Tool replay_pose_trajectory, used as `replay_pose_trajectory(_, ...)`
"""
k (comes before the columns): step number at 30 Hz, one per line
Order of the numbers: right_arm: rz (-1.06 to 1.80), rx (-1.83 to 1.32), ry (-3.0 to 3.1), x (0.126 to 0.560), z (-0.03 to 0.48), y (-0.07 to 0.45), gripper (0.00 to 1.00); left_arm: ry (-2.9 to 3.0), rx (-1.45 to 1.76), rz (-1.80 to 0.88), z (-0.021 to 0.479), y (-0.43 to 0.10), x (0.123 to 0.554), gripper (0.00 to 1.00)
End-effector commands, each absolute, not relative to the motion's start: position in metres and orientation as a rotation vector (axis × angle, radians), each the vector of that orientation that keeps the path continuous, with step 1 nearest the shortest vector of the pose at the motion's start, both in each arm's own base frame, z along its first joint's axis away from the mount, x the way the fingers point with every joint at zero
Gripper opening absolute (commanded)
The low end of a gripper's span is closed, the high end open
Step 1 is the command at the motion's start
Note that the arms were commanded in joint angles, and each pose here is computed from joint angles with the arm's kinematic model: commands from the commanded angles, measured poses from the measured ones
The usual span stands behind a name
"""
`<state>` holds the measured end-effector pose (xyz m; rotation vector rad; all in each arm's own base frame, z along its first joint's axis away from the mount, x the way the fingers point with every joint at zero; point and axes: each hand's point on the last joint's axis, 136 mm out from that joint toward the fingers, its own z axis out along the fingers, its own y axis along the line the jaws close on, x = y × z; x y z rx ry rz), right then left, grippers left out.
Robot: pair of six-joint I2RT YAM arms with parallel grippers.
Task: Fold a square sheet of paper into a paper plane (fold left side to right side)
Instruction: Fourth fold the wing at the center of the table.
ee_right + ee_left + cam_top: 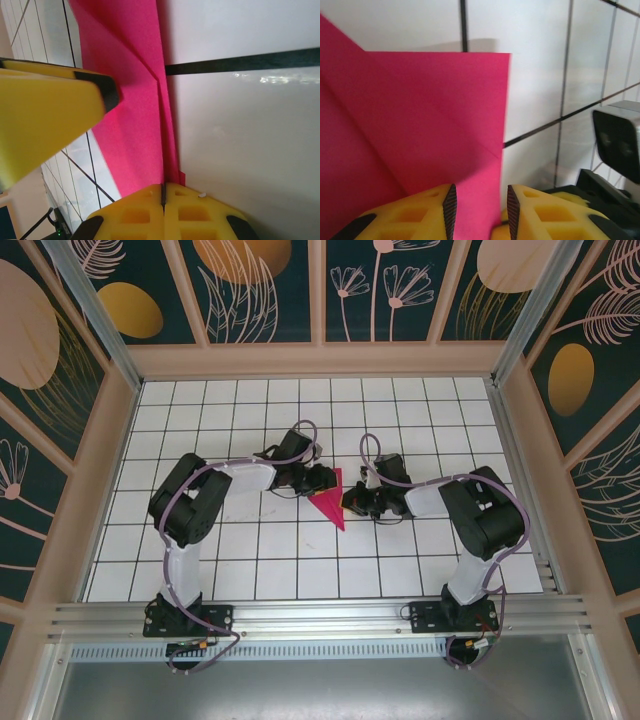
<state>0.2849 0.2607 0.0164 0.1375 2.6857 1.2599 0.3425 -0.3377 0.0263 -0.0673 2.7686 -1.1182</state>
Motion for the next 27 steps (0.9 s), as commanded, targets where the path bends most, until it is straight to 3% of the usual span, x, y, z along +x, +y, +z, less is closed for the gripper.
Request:
replay_pose_trajectory(1,1.07,0.196,2.816,0.271,-0.02,0.242,0.0,2.78,-0.055,-1.064,0.015,-0.334,0.346,0.35)
replay_pose_trajectory(7,1.09,0.134,2.748,0.281,-0.001,0.247,0.02,2.833,-0.093,-1.01,-0.007,-0.324,0.337,0.35)
replay_pose_trajectory(16,1.015,0.058,2.577,0.306,0.061,0.231,0.4,2.857,-0.124,-0.973,-0.018,-0.316,0.329,0.34)
replay_pose_trajectory(27,1.248,-0.17,2.568,0.266,0.078,0.286,0.35,2.852,-0.119,-0.975,-0.015,-0.316,0.33,0.34)
